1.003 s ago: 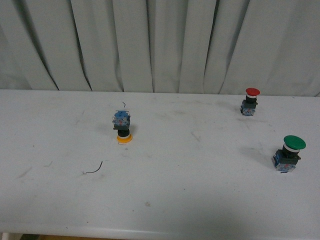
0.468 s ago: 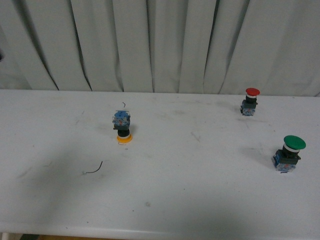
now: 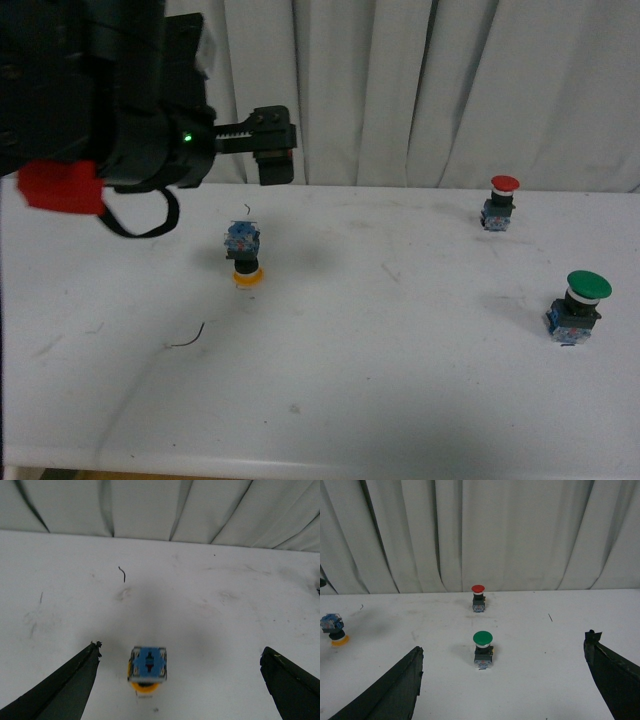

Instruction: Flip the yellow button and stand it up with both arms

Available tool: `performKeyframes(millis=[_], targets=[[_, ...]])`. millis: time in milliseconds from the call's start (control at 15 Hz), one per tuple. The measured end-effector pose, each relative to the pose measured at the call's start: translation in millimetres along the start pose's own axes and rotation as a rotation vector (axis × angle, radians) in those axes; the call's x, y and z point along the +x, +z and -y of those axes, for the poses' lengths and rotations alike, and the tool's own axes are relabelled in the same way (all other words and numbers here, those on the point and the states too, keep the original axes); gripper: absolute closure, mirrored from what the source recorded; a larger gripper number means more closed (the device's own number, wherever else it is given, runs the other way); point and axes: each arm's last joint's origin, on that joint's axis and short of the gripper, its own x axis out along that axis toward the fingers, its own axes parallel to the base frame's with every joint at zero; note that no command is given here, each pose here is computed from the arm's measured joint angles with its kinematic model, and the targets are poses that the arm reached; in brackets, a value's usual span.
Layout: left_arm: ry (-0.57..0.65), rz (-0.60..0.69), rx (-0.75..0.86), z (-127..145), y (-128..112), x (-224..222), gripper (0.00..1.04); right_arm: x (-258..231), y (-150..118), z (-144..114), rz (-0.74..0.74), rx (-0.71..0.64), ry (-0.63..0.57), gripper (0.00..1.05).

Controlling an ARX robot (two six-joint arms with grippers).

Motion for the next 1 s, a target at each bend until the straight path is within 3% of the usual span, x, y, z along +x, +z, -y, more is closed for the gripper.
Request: performKeyframes(millis=[134, 401, 736, 1003], targets=[[-0.006, -0.032, 0.078, 8, 12, 31, 0.07, 0, 0, 0, 0.000, 0.000, 0.000, 0.06], [0.023, -0.155, 0.160, 1, 4, 74, 0.07, 0, 0, 0, 0.000, 0.000, 0.000, 0.06], [-0.078, -0.329, 0.084, -18, -2, 74, 0.07, 0, 0, 0, 0.000, 0.000, 0.000, 0.06], [-0.058, -0.364, 0.103, -17, -9, 72, 0.07, 0, 0, 0, 0.000, 0.000, 0.000, 0.06]])
